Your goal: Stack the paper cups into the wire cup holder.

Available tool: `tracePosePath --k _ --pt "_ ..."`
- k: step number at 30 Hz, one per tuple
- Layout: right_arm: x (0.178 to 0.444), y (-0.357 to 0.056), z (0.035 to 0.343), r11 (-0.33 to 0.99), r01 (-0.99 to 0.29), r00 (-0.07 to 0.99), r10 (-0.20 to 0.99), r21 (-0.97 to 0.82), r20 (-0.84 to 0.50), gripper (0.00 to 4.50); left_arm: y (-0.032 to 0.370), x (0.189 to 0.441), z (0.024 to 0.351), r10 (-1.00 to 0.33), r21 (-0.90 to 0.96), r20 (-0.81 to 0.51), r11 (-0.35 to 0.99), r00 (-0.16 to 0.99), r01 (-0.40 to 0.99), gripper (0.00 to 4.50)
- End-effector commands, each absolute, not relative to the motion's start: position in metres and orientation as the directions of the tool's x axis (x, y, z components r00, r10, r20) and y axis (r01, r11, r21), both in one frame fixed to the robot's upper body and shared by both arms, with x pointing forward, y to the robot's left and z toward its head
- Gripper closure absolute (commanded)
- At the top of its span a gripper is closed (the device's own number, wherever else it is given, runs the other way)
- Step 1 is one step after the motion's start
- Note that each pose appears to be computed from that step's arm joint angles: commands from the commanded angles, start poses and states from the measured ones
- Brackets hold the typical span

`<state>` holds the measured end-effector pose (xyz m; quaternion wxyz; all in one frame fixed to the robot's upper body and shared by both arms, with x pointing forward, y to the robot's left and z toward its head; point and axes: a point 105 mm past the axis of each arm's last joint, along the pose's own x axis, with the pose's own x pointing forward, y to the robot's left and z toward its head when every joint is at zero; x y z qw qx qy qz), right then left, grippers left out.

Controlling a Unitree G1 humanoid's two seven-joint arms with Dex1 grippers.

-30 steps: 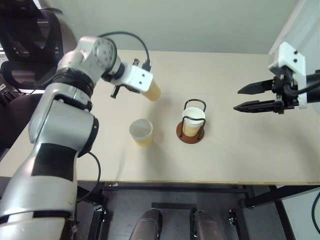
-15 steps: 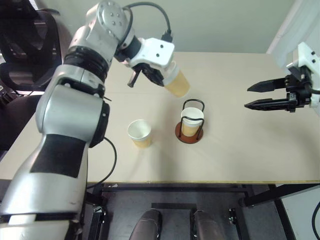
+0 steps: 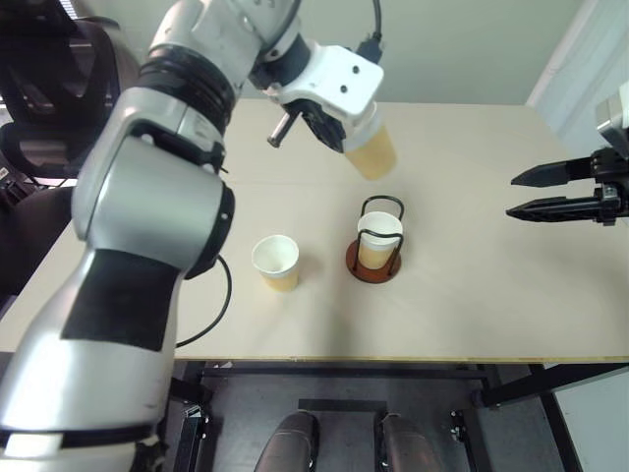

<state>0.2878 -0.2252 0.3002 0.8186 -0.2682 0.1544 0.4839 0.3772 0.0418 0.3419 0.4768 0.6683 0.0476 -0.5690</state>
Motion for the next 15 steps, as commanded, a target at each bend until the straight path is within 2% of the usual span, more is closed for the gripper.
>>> tracePosePath --k 1,15 --pt "0.278 -0.225 0.315 0.378 -0.865 0.5 0.712 -0.332 -0.493 1.8 0.031 0.367 0.352 -0.487 0.581 -0.809 -0.584 0.328 0.567 4.39" --pt "0.273 -0.225 0.313 0.38 -0.867 0.497 0.702 -0.322 -0.509 1.8 0.021 0.363 0.332 -0.434 0.513 -0.858 -0.685 0.275 0.518 4.39"
